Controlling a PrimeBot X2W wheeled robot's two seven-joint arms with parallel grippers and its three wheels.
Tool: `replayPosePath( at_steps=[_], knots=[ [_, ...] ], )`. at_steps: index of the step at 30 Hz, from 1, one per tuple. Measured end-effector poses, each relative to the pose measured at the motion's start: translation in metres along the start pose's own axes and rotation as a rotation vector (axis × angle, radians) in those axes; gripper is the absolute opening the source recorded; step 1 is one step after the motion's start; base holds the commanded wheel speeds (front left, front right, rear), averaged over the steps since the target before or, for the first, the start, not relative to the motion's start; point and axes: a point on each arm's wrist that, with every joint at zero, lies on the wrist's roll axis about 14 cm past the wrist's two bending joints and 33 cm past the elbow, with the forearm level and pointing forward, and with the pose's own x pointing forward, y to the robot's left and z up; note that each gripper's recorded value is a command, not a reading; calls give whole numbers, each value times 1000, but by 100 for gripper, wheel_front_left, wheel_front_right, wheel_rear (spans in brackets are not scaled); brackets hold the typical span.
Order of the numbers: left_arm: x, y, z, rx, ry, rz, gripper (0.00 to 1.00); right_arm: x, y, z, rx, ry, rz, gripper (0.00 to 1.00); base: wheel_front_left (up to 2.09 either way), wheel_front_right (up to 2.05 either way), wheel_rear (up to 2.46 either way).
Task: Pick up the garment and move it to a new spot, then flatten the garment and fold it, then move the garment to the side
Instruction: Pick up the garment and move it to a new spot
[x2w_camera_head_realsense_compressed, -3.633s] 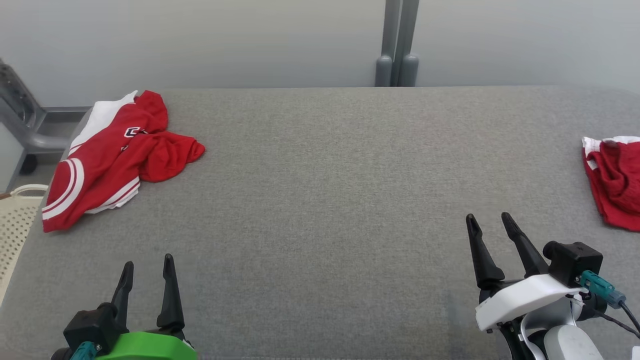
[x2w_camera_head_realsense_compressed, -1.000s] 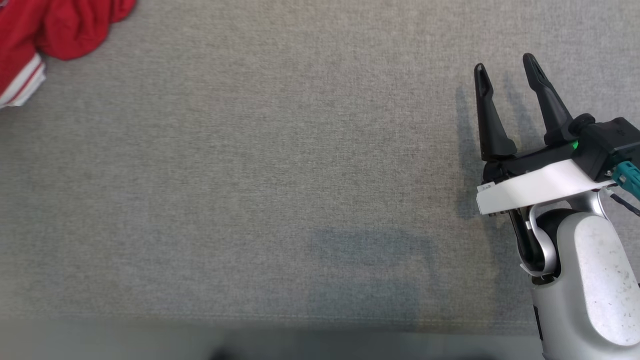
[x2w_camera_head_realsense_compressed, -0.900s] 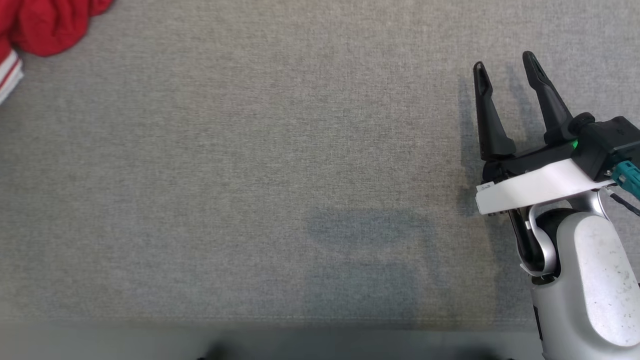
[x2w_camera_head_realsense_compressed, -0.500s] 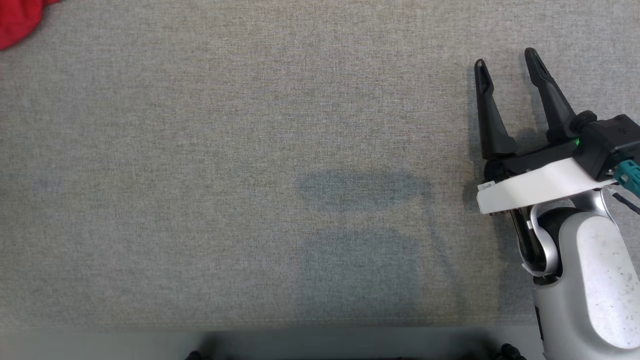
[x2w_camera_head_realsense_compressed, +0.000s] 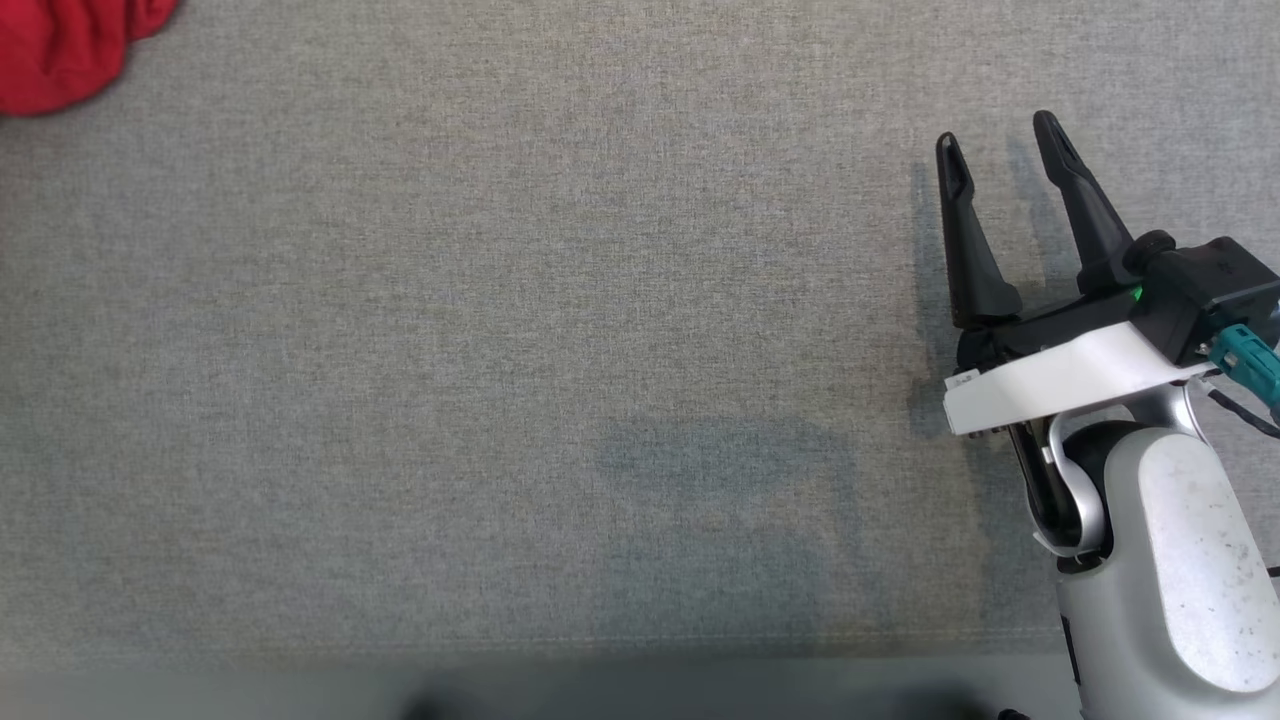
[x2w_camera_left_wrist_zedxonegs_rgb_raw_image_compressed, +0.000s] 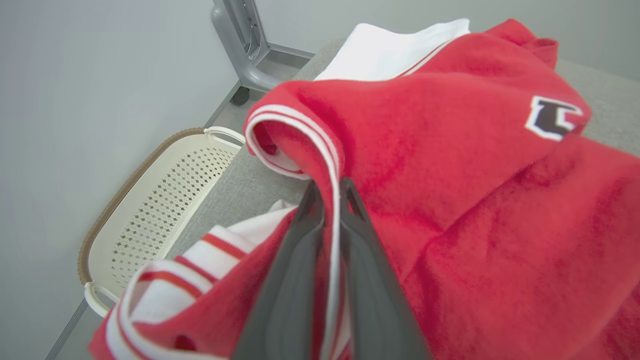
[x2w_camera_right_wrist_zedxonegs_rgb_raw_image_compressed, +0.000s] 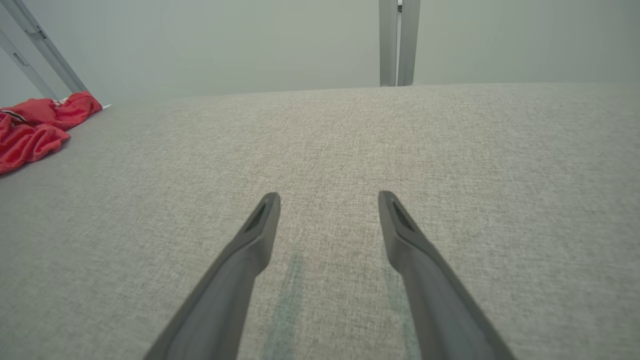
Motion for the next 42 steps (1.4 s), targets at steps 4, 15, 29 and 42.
replayPosePath(
  at_steps=[4, 15, 29, 42],
  knots=[
    [-6, -16, 28, 12, -61, -58, 0, -3, 3, 9, 4, -20, 4, 100, 0, 0, 0],
    [-62, -134, 117, 79, -267, -397, 0, -26, 9, 43, 39, -98, 0, 100, 0, 0, 0],
    [-216, -293, 178, 160, -472, -866, 0, -75, 9, 83, 52, -180, -32, 100, 0, 0, 0],
    [-365, -410, 181, 60, -549, -1265, 0, -120, -12, 103, 59, -237, -115, 100, 0, 0, 0]
  ],
)
